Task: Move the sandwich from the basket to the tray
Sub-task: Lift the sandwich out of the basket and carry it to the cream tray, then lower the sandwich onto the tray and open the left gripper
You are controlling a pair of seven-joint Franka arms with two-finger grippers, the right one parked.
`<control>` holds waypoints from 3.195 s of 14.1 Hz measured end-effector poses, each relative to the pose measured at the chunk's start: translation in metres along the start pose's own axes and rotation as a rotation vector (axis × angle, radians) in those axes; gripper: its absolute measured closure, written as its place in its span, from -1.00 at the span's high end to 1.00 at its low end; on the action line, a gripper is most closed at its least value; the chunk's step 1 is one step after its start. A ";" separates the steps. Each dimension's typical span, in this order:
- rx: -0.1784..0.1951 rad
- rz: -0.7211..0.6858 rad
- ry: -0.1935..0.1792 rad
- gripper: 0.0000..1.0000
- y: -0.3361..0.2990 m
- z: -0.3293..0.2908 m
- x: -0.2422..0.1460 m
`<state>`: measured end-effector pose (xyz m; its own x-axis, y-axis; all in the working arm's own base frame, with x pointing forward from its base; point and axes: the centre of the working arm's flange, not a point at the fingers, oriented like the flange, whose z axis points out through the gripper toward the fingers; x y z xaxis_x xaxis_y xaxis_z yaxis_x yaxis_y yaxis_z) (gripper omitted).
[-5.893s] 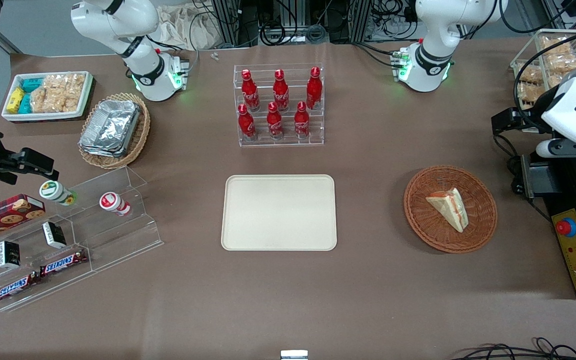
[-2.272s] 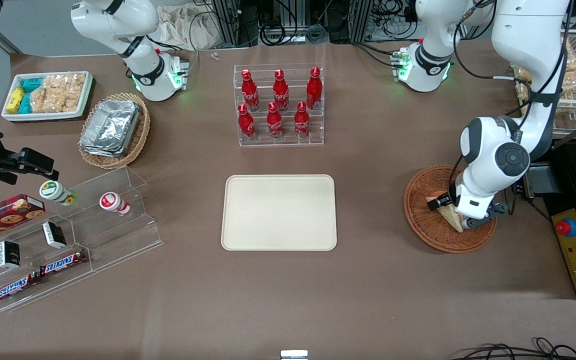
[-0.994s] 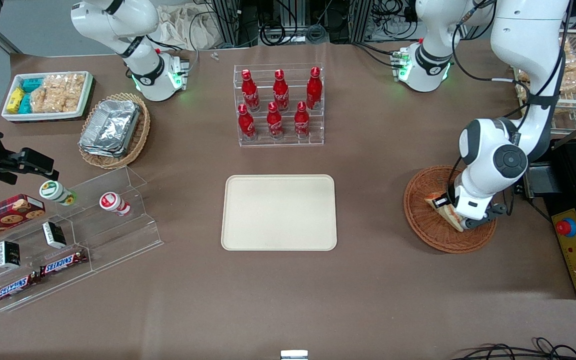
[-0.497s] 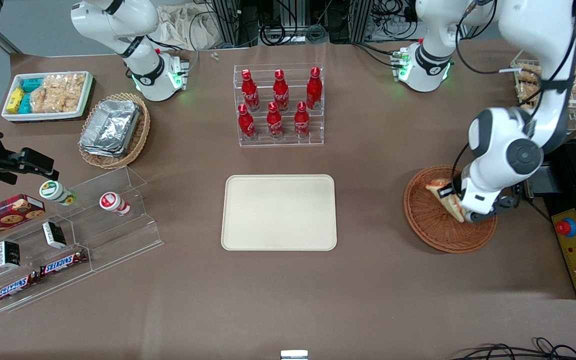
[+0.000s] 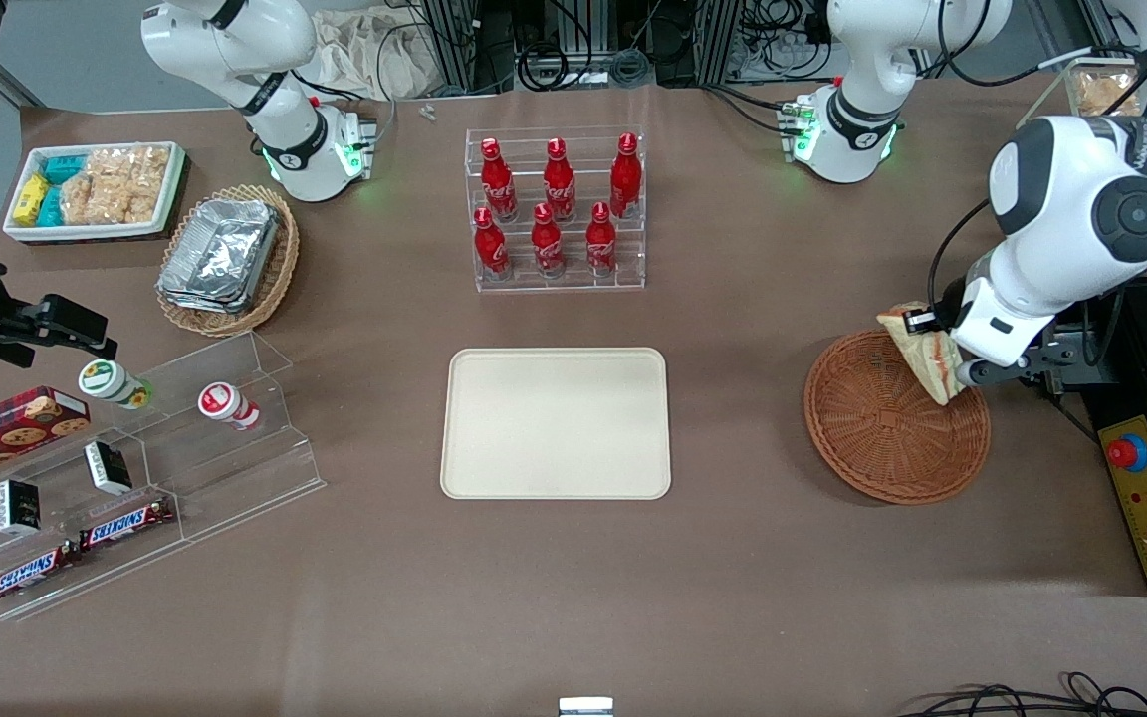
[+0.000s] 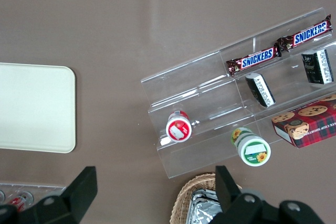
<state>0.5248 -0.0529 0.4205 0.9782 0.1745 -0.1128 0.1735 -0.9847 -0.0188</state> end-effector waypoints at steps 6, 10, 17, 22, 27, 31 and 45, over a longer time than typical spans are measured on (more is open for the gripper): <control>-0.055 0.195 -0.007 -0.62 0.085 -0.015 -0.028; -0.086 0.328 0.012 -0.62 0.140 -0.024 -0.041; -0.126 0.476 0.103 -0.62 0.228 -0.004 -0.065; -0.108 0.503 0.137 -0.62 0.290 0.063 -0.076; -0.079 0.514 0.145 -0.62 0.324 0.109 -0.062; -0.077 0.501 0.140 -0.62 0.350 0.158 -0.063; -0.035 0.450 0.178 0.95 0.359 0.188 -0.054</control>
<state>0.5133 -0.4164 0.2327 0.9608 -0.2681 0.0702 -0.2705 -0.9624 0.0267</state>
